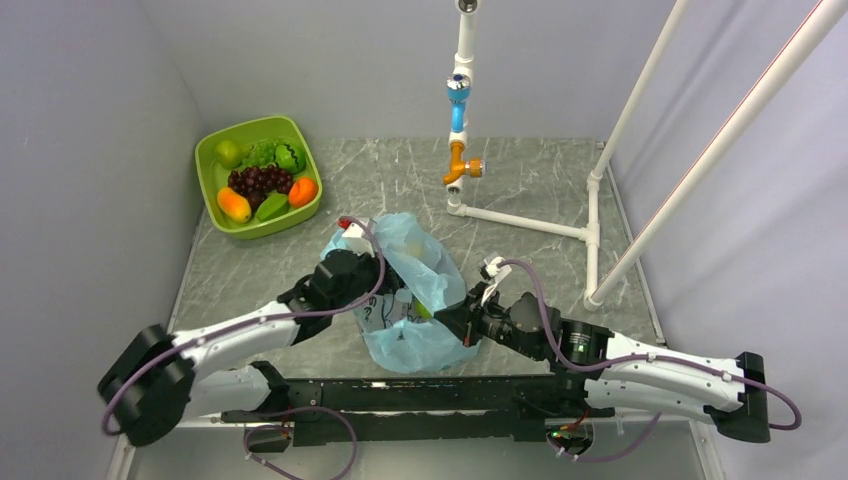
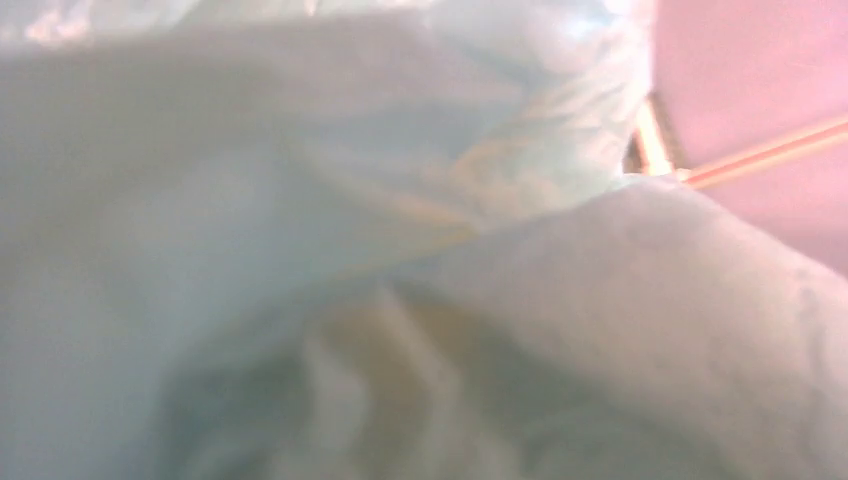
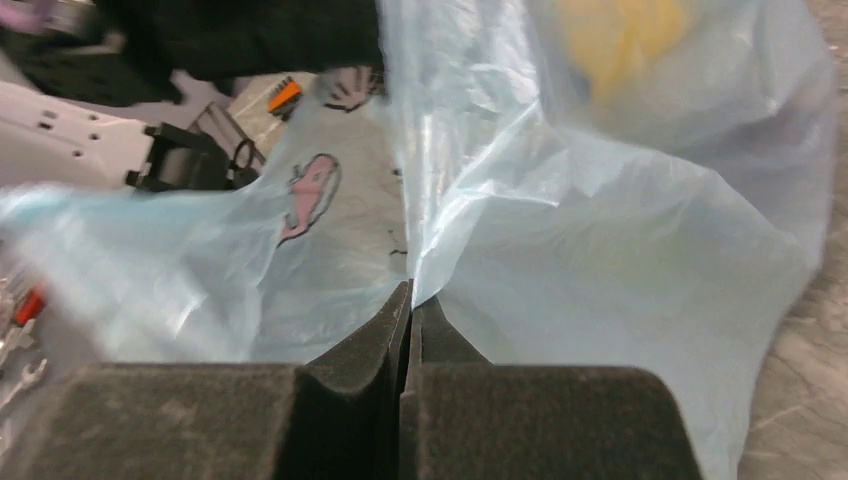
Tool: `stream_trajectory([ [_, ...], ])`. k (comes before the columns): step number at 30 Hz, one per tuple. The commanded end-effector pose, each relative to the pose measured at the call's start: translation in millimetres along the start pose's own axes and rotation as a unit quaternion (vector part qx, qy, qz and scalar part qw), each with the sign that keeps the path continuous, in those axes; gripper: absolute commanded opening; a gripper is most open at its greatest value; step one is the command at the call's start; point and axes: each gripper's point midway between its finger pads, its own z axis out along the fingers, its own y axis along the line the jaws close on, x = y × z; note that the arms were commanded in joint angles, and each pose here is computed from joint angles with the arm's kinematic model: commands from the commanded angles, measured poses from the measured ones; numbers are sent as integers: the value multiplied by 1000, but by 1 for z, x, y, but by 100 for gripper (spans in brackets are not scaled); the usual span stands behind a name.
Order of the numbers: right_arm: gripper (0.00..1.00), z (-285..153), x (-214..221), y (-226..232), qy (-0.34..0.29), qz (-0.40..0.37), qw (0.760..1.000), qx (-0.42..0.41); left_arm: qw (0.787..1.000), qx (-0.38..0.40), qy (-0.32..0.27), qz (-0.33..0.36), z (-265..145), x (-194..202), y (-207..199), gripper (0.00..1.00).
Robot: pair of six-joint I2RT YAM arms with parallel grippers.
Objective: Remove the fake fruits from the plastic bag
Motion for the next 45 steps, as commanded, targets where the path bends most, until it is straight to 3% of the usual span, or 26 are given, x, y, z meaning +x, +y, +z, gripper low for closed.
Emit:
stream_trajectory([
  [1,0,2,1,-14,-1,-17,999,38,995,86,41,3,-38,4,-32,43],
  [7,0,0,-5,-40,-8,-29,993,116,991,128,38,-24,-78,5,-40,40],
  [13,0,-3,-14,-47,-22,-33,989,140,993,106,49,-33,-96,10,-30,42],
  [19,0,6,-4,-38,7,-45,992,116,995,69,56,-47,-84,34,-5,45],
  [24,0,10,4,-39,17,-56,992,111,992,-20,121,-11,-70,75,40,46],
  [30,0,10,6,-56,25,-103,984,141,988,-43,150,-14,-65,109,63,47],
  [34,0,11,14,-63,35,-122,981,144,989,-38,144,-22,-67,110,63,59],
  [40,0,8,14,-61,33,-119,983,136,993,-6,116,-18,-78,85,43,84],
  [45,0,6,13,-59,34,-113,984,133,993,26,112,-18,-90,70,25,93],
])
